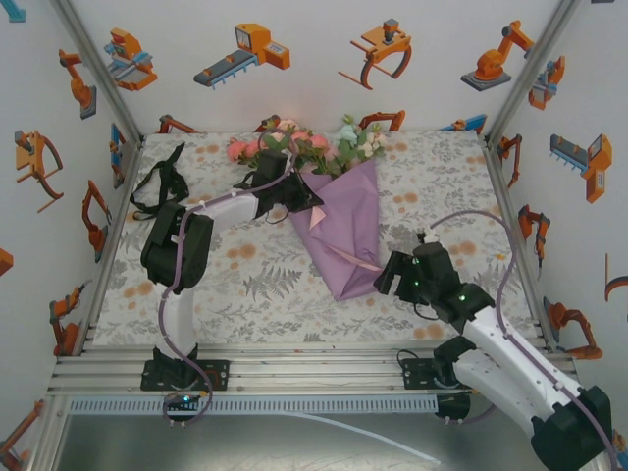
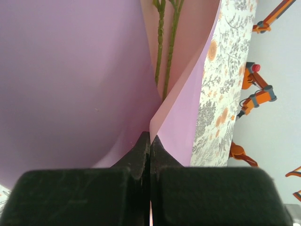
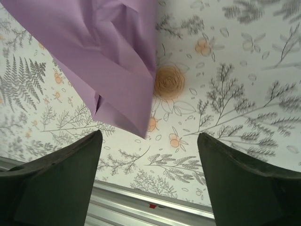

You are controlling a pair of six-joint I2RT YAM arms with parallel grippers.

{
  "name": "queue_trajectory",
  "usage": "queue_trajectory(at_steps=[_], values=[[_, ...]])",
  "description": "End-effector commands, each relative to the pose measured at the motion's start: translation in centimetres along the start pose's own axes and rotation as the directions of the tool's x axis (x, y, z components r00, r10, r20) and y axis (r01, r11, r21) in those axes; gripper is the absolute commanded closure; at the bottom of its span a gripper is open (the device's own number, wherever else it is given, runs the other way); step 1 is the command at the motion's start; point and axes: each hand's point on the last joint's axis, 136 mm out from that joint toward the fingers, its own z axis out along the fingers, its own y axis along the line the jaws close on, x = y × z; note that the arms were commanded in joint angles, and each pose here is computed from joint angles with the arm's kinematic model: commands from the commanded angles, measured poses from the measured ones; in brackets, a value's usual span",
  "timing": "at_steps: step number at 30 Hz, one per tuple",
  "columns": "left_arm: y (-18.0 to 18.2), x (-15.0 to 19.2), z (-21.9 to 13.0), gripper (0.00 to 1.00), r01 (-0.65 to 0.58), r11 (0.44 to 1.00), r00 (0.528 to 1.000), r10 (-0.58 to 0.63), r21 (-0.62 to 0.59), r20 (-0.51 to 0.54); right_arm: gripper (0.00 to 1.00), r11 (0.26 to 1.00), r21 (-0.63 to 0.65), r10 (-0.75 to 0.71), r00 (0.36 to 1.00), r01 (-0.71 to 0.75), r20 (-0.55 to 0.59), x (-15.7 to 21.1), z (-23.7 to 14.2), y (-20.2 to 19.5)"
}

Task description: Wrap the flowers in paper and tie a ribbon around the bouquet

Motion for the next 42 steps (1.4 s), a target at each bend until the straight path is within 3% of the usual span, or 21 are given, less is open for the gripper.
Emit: queue_trajectory(at_steps=[1, 4, 10, 12, 14, 18, 22, 25, 28, 30, 34, 35, 37, 41, 42], values=[[-0.6, -0.5, -0.3, 1.00, 0.024, 0.999, 1.000, -0.024, 0.043, 0.011, 0.37, 0.986, -0.083, 0.149, 0.987, -0.144, 0.057, -0.2, 0.3, 0.4], [-0.3, -0.4, -0.2, 1.00, 0.032, 0.999, 0.999, -0.032, 0.035, 0.009, 0.41, 0.974, -0.150, 0.184, 0.978, -0.169, 0.096, -1.1, 0.5, 1.3], [-0.1, -0.3, -0.1, 1.00, 0.041, 0.998, 0.999, -0.041, 0.037, 0.004, 0.35, 0.959, -0.209, 0.207, 0.976, -0.189, 0.070, -1.2, 2.0, 2.6], [-0.1, -0.2, -0.1, 1.00, 0.046, 0.998, 0.999, -0.046, 0.038, 0.004, 0.43, 0.957, -0.203, 0.224, 0.972, -0.205, 0.073, -1.3, 2.4, 2.4], [-0.1, -0.3, -0.2, 1.00, 0.045, 0.998, 0.999, -0.045, 0.038, 0.006, 0.56, 0.967, -0.142, 0.222, 0.973, -0.211, 0.063, -0.8, 2.8, 1.4], [-0.1, -0.6, -0.3, 1.00, 0.042, 0.998, 0.999, -0.043, 0.037, 0.010, 0.65, 0.979, 0.143, 0.153, 0.988, -0.146, -0.038, 1.8, 3.3, -3.1], [0.0, -0.6, -0.3, 1.00, 0.050, 0.998, 0.999, -0.051, 0.039, 0.012, 0.70, 0.930, 0.369, 0.047, 0.991, 0.004, -0.129, 2.9, 3.3, -5.9], [0.0, -0.7, -0.2, 1.00, 0.050, 0.998, 0.999, -0.051, 0.040, 0.013, 0.69, 0.896, 0.432, -0.050, 0.989, 0.107, -0.141, 2.3, 3.5, -5.7], [0.0, -0.6, -0.1, 1.00, 0.051, 0.998, 0.999, -0.052, 0.040, 0.010, 0.56, 0.927, 0.351, -0.081, 0.985, 0.131, -0.153, 2.1, 4.5, -3.9], [0.2, -0.6, -0.1, 1.00, 0.055, 0.998, 0.998, -0.056, 0.038, 0.006, 0.52, 0.938, 0.325, -0.080, 0.987, 0.121, -0.139, 1.9, 4.4, -3.4], [0.3, -0.5, -0.1, 1.00, 0.059, 0.997, 0.998, -0.059, 0.040, 0.007, 0.69, 0.936, 0.321, -0.121, 0.989, 0.142, -0.084, 0.9, 3.2, -3.5], [0.2, -0.5, -0.2, 1.00, 0.057, 0.997, 0.998, -0.057, 0.042, 0.007, 0.76, 0.938, 0.310, -0.136, 0.988, 0.153, -0.077, 0.8, 3.0, -3.4], [0.3, -0.5, -0.2, 1.00, 0.059, 0.997, 0.998, -0.059, 0.042, 0.004, 0.98, 0.945, 0.277, -0.159, 0.984, 0.174, -0.075, 0.9, 3.2, -2.9], [0.4, -0.5, -0.1, 1.00, 0.063, 0.997, 0.998, -0.063, 0.044, 0.004, 1.00, 0.929, 0.244, -0.246, 0.956, 0.279, -0.160, 2.3, 4.4, -2.4], [0.5, -0.4, -0.1, 1.00, 0.064, 0.997, 0.998, -0.065, 0.041, 0.002, 0.86, 0.916, 0.252, -0.267, 0.943, 0.312, -0.197, 2.7, 4.5, -2.5]])
